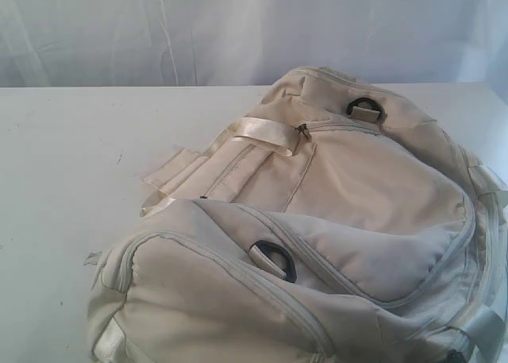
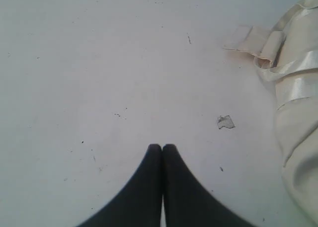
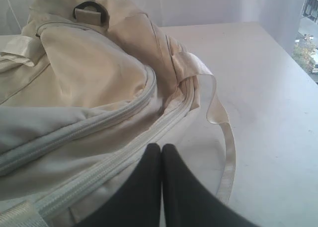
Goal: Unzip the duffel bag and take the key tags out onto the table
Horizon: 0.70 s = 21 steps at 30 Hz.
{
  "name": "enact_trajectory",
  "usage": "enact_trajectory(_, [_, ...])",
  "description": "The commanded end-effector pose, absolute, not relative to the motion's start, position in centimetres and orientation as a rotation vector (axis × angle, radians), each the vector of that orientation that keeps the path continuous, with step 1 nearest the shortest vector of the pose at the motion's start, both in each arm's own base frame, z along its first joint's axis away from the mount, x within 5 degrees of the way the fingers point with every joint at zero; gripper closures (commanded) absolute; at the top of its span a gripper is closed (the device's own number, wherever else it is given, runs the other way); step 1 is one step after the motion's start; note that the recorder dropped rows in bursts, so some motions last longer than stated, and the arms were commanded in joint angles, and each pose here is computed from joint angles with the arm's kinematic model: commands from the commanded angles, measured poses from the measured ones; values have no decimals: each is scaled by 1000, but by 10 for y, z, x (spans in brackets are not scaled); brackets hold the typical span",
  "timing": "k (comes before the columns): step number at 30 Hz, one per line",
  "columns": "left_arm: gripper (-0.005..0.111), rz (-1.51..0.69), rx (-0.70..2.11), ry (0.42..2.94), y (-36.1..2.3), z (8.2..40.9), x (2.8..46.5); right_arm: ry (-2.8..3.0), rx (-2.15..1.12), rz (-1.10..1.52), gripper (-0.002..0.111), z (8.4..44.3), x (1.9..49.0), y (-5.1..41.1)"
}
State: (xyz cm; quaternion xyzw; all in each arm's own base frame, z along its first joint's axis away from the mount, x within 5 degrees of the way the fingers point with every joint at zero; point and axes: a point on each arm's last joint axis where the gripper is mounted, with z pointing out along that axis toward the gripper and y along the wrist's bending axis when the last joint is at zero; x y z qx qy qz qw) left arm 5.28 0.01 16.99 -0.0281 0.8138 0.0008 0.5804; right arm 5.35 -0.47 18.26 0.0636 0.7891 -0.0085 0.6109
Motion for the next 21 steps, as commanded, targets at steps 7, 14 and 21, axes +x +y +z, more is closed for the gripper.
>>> enact_trajectory(7, [107, -11, -67, 1904, -1, 169, 53, 1812, 148, -12, 108, 183, 54, -4])
enact_trajectory(14, [107, -11, -67, 1904, -1, 169, 53, 1812, 148, -12, 108, 183, 54, -4])
enact_trajectory(21, [107, -11, -67, 1904, -1, 169, 53, 1812, 148, -12, 108, 183, 54, -4])
